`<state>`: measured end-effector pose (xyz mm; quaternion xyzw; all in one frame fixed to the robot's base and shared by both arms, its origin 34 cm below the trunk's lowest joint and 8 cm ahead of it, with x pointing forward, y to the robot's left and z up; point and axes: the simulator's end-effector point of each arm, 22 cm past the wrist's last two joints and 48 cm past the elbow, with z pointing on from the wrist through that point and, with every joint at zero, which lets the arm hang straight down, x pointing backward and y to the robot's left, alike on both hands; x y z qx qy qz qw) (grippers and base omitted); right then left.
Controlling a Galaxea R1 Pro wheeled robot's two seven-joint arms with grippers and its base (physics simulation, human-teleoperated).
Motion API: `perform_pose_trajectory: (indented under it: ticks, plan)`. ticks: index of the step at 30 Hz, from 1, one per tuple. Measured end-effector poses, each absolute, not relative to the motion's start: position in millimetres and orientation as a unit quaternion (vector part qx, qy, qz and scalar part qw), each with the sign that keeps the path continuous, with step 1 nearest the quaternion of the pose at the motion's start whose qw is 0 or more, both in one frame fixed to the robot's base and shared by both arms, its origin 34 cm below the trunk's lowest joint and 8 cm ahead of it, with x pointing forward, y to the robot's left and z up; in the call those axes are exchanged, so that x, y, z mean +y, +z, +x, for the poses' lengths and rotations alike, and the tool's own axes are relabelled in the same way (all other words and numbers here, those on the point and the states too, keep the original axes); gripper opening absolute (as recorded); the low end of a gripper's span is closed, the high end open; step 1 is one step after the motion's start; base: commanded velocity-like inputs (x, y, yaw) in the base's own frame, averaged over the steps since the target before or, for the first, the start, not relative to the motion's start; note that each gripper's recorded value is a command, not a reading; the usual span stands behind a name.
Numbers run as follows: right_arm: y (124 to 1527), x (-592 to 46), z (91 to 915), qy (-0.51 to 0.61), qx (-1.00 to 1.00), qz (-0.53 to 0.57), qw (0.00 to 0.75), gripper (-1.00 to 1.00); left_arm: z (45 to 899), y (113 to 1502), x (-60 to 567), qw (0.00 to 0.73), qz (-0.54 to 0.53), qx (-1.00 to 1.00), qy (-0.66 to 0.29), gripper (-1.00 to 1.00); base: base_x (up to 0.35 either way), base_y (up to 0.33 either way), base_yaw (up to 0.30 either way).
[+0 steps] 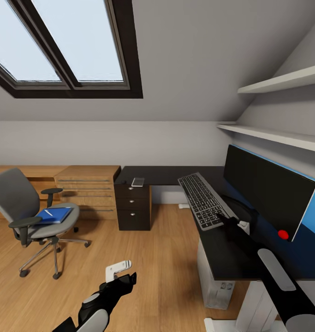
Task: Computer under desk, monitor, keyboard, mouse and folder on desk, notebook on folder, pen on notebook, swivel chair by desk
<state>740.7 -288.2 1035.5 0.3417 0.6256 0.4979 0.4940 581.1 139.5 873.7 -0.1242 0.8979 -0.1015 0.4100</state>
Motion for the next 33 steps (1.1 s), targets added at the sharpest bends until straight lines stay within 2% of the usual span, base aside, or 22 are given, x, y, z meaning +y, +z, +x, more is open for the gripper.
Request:
perform_pose_trajectory:
  ticks: [9, 16, 25, 33]
  plan:
    - [1022.7, -288.4, 738.0, 0.487, 0.632, 0.347, 0.493, -1.0, 581.2, 873.5, 140.9, 0.41, -0.125, 0.898, -0.101, 1.0, -0.002, -0.001, 0.0]
    - [1007.0, -314.5, 740.6, 0.464, 0.622, 0.406, 0.484, -1.0, 581.1, 873.5, 140.6, 0.41, -0.125, 0.898, -0.101, 1.0, 0.0, 0.0, 0.0]
    - [998.2, -318.5, 740.4, 0.462, 0.617, 0.426, 0.473, -1.0, 581.0, 873.2, 140.3, 0.409, -0.125, 0.898, -0.101, 1.0, -0.041, 0.0, 0.0]
    - [993.7, -320.3, 739.6, 0.493, 0.585, 0.48, 0.429, -1.0, 576.2, 870.2, 133.1, 0.405, -0.116, 0.901, -0.104, 1.0, -0.006, 0.0, 0.0]
